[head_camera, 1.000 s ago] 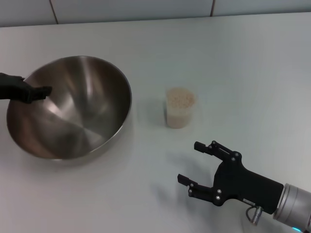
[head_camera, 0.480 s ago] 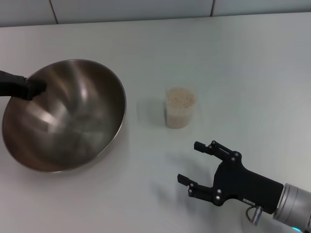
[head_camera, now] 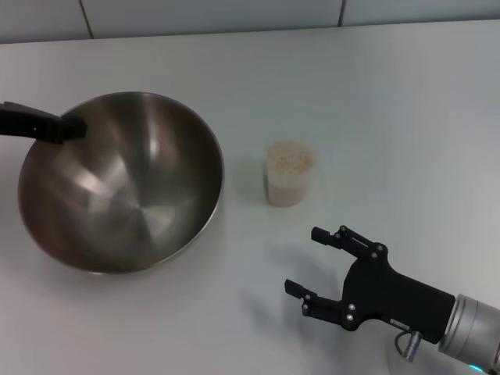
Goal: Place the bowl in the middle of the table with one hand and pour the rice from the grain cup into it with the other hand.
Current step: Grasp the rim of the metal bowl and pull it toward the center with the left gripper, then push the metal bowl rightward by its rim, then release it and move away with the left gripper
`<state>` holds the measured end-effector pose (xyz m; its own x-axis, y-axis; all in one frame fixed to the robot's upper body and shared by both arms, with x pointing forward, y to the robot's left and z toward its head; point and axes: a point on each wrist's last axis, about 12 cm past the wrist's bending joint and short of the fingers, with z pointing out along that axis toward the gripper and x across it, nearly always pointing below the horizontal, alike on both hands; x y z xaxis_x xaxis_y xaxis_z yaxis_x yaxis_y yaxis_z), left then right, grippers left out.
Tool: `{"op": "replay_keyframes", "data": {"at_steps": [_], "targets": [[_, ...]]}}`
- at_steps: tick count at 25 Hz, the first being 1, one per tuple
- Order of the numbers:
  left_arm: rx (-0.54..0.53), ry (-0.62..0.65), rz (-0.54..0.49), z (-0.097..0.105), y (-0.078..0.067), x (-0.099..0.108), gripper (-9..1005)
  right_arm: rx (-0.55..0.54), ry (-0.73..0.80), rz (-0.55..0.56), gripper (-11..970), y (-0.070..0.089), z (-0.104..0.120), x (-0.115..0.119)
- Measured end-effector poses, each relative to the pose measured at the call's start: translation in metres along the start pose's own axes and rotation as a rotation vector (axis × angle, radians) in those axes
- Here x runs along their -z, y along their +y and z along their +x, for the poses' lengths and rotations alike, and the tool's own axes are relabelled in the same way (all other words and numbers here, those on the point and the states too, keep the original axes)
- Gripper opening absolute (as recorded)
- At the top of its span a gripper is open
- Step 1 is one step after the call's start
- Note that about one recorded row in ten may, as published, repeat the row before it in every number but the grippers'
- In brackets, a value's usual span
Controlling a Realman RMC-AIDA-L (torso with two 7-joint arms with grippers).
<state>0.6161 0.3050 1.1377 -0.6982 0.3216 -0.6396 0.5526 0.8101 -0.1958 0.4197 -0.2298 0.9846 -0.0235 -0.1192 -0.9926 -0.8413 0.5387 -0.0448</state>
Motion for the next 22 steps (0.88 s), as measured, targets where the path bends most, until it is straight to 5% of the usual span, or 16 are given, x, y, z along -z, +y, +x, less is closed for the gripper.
{"op": "replay_keyframes", "data": {"at_steps": [13,22], "targets": [[-0.001,0.094,0.087,-0.036,-0.003,-0.002,60,0.002,-0.002,-0.002,826,0.000,-0.001,-0.001],[0.022,0.084,0.166,-0.042,0.002,0.007,63,0.003,0.002,-0.003,826,-0.001,0.000,-0.002]]}}
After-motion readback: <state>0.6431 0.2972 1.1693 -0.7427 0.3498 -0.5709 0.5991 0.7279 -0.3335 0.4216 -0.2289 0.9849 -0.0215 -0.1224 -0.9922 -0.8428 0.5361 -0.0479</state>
